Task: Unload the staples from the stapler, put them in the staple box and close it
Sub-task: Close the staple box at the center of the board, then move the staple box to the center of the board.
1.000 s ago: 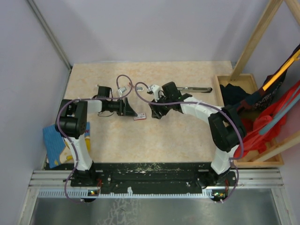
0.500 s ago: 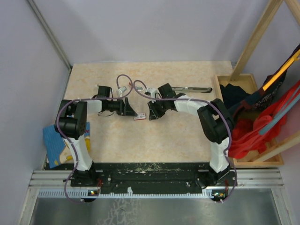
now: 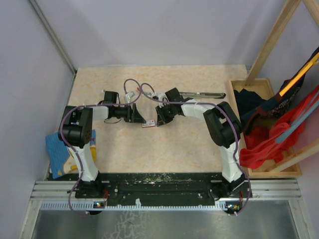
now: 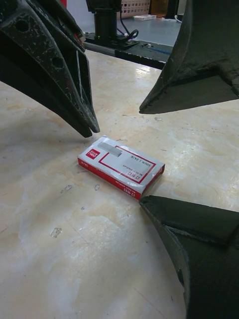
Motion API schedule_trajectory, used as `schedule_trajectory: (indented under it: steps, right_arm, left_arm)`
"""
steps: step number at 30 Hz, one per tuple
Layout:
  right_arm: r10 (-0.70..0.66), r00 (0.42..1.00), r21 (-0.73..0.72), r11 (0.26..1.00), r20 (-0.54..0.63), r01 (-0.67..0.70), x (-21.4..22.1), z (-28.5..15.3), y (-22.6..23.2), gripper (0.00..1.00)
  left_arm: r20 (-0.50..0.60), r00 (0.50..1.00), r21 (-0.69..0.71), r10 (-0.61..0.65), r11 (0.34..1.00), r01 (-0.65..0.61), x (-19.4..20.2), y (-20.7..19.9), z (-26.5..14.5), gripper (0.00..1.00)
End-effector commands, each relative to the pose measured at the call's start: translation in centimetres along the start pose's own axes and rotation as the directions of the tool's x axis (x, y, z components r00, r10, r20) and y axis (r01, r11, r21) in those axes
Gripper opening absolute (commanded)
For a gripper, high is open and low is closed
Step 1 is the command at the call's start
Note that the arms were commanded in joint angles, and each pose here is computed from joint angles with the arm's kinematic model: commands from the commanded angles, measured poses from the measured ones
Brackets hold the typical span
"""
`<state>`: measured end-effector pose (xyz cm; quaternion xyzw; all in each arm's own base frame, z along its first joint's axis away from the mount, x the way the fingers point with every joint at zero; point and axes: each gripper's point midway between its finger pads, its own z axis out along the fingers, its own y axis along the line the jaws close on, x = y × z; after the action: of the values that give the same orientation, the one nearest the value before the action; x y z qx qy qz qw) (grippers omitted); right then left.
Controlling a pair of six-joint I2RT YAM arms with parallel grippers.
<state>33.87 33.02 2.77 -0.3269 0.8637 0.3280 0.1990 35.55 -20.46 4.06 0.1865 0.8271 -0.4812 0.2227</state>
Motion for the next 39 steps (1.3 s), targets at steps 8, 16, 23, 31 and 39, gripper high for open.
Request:
schedule_trajectory:
  steps: [8,16,23,31,39]
  right_arm:
    - [-0.007,0.997,0.001,1.0,0.071,0.007,-3.2,0.7,-0.5,0.09]
    - [-0.004,0.998,-0.007,1.0,0.068,0.005,-3.2,1.0,-0.5,0.09]
    - [-0.003,0.998,-0.015,1.0,0.066,0.004,-3.2,1.1,-0.4,0.09]
    - [-0.006,0.998,-0.014,1.0,0.062,0.007,-3.2,1.2,-0.3,0.09]
    - [-0.062,0.992,0.067,0.996,0.112,0.055,-5.0,-3.0,-1.0,0.11]
  left_arm:
    - [-0.021,1.0,-0.042,-0.009,0.999,0.009,1.4,1.3,0.6,0.74]
    - [-0.026,1.0,-0.036,-0.01,0.999,0.009,1.6,1.0,0.9,0.74]
    - [-0.029,1.0,-0.032,-0.008,0.999,0.008,1.6,0.8,1.0,0.74]
    - [-0.032,0.999,-0.027,-0.01,1.0,0.009,1.9,0.6,0.9,0.74]
    - [-0.034,0.999,-0.016,-0.008,1.0,0.008,1.9,0.2,1.0,0.74]
